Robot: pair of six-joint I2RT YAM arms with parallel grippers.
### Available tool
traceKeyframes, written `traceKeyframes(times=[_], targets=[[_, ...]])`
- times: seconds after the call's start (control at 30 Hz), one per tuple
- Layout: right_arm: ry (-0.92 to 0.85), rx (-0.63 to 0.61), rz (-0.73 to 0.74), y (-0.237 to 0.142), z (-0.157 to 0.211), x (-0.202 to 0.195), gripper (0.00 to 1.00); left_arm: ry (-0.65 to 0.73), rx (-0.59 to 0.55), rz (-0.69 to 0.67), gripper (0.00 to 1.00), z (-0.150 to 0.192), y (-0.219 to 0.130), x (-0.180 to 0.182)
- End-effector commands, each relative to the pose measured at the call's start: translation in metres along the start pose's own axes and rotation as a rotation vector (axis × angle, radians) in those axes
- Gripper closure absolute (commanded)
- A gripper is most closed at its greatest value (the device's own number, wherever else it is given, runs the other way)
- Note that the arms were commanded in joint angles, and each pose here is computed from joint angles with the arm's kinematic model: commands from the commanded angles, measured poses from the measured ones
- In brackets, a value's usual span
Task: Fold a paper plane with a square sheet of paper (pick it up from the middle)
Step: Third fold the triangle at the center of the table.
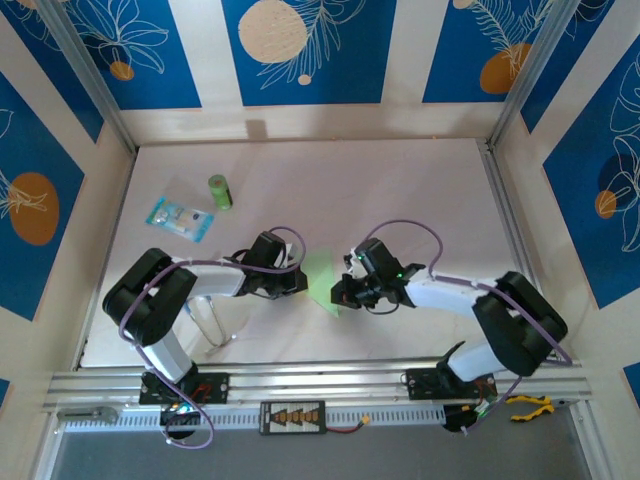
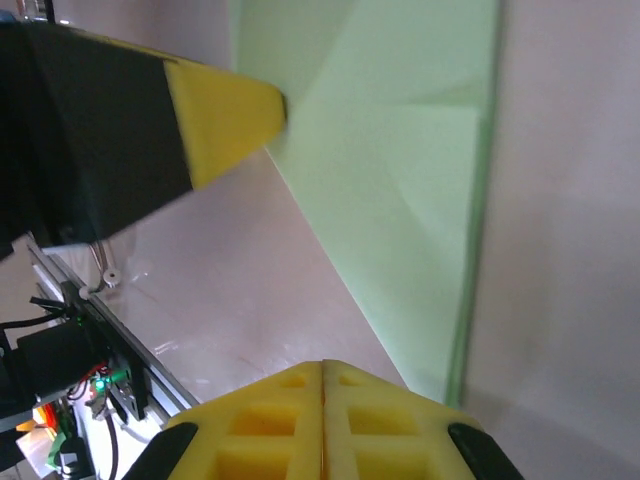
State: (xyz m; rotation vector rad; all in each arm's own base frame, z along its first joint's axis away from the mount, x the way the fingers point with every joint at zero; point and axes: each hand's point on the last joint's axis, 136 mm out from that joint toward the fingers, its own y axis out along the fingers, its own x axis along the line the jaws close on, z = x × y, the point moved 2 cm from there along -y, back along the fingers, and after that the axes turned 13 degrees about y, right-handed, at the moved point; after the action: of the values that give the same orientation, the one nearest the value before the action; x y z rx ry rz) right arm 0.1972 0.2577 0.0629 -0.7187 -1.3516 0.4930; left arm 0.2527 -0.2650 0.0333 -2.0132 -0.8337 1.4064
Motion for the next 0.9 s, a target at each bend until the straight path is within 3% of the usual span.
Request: traceKeyframes(times=[0.0, 0.17, 0.37, 0.53, 0.87], targets=[[-0.003, 0.038, -0.02, 0.011, -0.004, 0.007, 0.91, -0.033, 0.055, -0.074, 1.0, 0.014, 0.002, 0.021], [0.068, 0.069, 0.105, 0.026, 0.001, -0.028, 0.94, -0.01, 0.03, -0.012, 1.0, 0.007, -0.004, 0.006], [0.102, 0.074, 0.168, 0.028, 0.012, -0.052, 0.97, 0.057, -0.065, 0.089, 0.91, -0.013, -0.023, -0.029], [0.103, 0.066, 0.181, 0.028, 0.01, -0.054, 0.97, 0.059, -0.013, 0.136, 0.94, -0.002, -0.011, -0.045], [0.107, 0.059, 0.2, 0.027, 0.01, -0.057, 0.97, -0.014, 0.054, 0.022, 0.97, 0.026, 0.014, -0.008]])
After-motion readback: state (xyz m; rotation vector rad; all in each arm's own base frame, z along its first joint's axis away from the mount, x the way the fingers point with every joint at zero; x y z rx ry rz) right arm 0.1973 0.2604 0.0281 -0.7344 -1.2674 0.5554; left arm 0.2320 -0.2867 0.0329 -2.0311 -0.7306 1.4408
